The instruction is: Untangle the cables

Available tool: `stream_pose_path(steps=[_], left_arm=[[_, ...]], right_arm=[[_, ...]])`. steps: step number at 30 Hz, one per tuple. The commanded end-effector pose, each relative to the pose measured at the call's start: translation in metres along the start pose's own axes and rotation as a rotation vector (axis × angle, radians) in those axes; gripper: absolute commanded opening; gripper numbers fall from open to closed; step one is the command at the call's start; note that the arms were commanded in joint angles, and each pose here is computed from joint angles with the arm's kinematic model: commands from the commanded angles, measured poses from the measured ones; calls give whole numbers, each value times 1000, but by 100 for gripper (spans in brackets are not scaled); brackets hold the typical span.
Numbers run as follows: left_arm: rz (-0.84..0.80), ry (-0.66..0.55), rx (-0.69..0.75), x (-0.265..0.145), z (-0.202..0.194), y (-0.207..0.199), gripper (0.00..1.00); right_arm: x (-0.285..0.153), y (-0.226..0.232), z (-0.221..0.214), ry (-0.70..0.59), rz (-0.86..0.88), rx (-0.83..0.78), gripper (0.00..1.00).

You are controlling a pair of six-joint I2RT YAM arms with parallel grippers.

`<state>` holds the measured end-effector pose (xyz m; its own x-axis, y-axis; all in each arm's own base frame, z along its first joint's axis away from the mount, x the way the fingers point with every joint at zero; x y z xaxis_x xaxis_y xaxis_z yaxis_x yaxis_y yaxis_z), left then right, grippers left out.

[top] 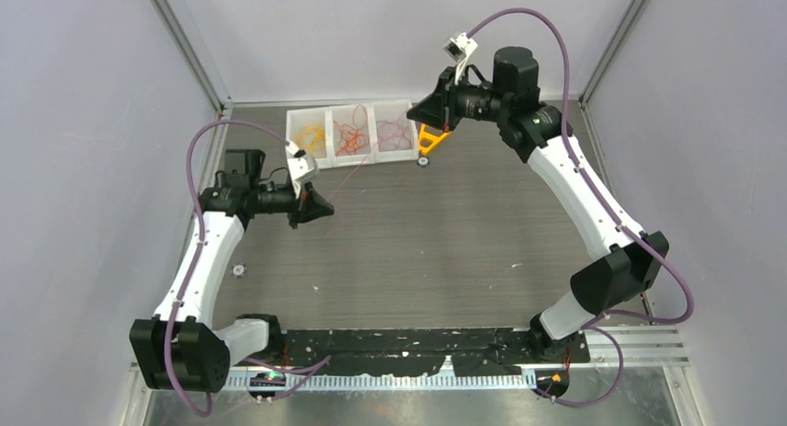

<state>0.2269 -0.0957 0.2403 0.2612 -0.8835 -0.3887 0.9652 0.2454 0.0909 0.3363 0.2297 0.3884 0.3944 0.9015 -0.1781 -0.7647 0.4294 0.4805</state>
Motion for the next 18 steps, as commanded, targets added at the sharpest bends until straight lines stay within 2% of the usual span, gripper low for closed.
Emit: stream_pose_path(steps=[1, 7, 11, 16, 17, 18], left_arm=[[39, -51, 83, 17, 23, 13, 0], [105, -68, 66, 54, 39, 33, 0], [73, -95, 61, 89, 49, 40, 0], [28, -97, 9, 113, 49, 45, 0], [29, -99, 1, 113, 50, 46, 4], [30, -103, -3, 110, 50, 47, 13]], right_arm=[[-16, 48, 48, -172, 118, -54, 5], [-10, 73, 67, -227, 231, 26, 5], [-7, 89, 82, -255, 327, 137, 5], [-2, 108, 87, -258, 386, 118, 5], [-1, 108, 86, -256, 386, 118, 6], [-1, 108, 85, -252, 384, 120, 5]])
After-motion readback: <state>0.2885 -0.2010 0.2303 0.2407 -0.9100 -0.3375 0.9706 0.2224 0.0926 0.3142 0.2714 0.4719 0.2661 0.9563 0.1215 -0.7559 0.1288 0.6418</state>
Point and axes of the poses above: each gripper's point midway between its finger pads, its own x axis out along the fingers, its own y axis along the line the jaws close on, z = x × y, the point moved 6 cm from there along -x, back along the fingers, and after that the axes turned 13 degrees about x, right-handed, at the moved point
